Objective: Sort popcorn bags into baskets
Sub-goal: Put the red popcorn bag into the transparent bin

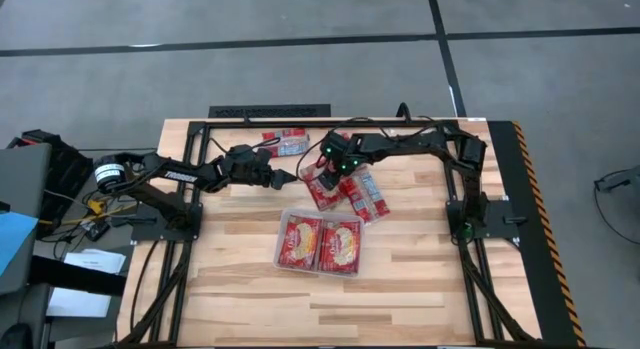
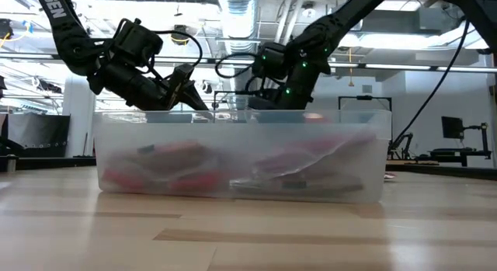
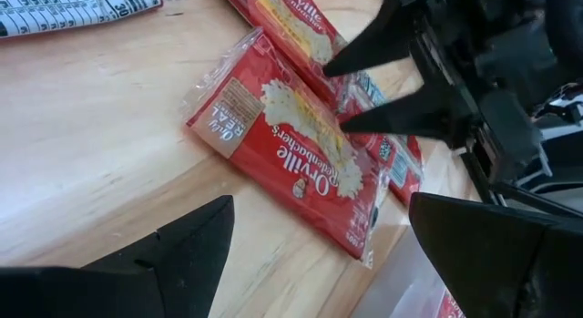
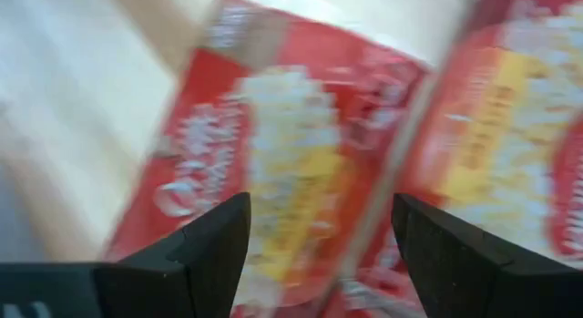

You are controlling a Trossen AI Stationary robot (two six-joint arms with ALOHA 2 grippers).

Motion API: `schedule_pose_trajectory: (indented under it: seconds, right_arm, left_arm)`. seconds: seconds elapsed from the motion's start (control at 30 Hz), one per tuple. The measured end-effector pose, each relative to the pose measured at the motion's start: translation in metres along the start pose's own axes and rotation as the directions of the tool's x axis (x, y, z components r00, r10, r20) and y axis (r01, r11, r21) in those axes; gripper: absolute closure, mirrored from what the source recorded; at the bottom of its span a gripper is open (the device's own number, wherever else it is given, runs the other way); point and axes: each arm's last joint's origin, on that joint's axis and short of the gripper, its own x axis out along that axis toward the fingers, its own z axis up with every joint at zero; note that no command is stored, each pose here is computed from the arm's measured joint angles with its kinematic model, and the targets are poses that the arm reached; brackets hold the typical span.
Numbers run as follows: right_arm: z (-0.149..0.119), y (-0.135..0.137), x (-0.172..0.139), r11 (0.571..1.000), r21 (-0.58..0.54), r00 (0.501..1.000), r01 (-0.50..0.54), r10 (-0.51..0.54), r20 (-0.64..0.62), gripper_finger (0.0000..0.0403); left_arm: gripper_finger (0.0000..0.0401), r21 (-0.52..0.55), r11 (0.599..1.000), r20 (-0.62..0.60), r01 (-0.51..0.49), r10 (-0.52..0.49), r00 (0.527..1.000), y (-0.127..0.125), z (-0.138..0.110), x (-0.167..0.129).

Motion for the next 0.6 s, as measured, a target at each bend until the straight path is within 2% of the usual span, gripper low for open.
schedule_pose_trajectory:
  seconds: [0.13,0.3,0.47,0.6]
  right_arm:
    - [0.001,-0.022,0.002,0.998,0.020,0.997,0.054,-0.053,-0.047,0.0121]
    - [0.013,-0.054,-0.017,0.992,0.090,0.996,0.088,-0.086,-0.029,0.0121]
    - [0.014,-0.086,-0.022,0.977,0.152,0.987,0.153,-0.142,-0.080,0.0121]
    - [0.016,-0.098,-0.022,0.976,0.158,0.988,0.147,-0.136,-0.079,0.0121]
  left_arm:
    - [0.0081,-0.008,1.000,0.002,-0.001,0.001,1.000,0.000,0.000,0.000]
    - [0.0081,-0.012,1.000,0.003,-0.002,0.002,1.000,0.000,0.000,0.000]
    - [0.0081,-0.015,1.000,0.008,-0.006,0.006,1.000,0.000,0.000,0.000]
    - [0.0081,-0.016,1.000,0.010,-0.007,0.007,1.000,0.000,0.000,0.000]
